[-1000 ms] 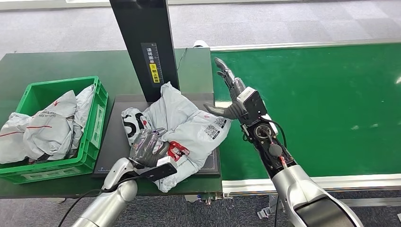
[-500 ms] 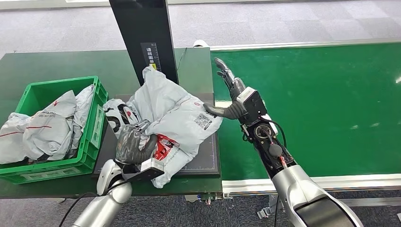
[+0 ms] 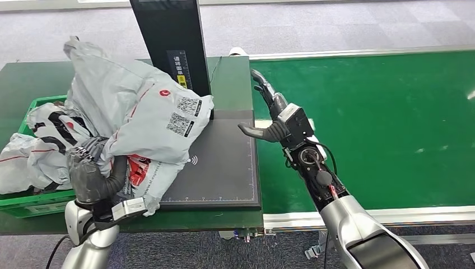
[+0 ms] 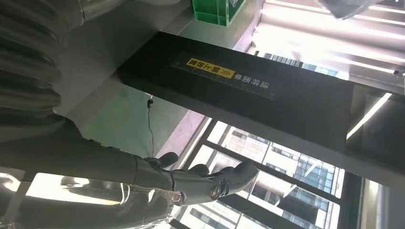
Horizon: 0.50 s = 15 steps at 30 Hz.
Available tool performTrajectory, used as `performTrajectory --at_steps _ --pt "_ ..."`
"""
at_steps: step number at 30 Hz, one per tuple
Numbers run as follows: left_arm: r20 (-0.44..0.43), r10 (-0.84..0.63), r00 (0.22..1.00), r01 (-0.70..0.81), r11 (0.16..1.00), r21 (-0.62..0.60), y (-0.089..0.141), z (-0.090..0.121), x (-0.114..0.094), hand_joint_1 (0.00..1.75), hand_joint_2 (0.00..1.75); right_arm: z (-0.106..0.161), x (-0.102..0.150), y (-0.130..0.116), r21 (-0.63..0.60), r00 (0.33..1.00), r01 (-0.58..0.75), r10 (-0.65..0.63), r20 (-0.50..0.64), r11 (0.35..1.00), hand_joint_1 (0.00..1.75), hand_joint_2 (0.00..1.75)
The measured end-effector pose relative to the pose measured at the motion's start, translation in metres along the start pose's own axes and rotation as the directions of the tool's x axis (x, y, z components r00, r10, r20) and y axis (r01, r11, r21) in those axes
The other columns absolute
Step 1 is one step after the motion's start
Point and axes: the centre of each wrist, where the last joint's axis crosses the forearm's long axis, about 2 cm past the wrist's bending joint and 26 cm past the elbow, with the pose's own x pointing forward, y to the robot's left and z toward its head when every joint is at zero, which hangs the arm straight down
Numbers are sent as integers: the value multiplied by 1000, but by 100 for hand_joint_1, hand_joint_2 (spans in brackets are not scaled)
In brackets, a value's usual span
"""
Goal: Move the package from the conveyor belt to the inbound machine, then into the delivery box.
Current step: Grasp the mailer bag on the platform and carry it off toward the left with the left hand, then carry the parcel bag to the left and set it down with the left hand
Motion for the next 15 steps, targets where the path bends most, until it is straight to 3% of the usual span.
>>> performTrajectory --at_steps 9,13,15 --pt "52 -43 998 36 992 119 20 -11 9 169 175 -6 2 2 9 1000 4 -4 3 1000 0 175" --pt "120 -212 970 193 969 156 38 -25 13 170 175 -6 1 2 8 1000 1 -1 -1 1000 0 175" --pt "104 -343 933 325 932 158 51 -33 -2 169 175 -3 -1 4 1 1000 -1 1 -8 1000 0 175"
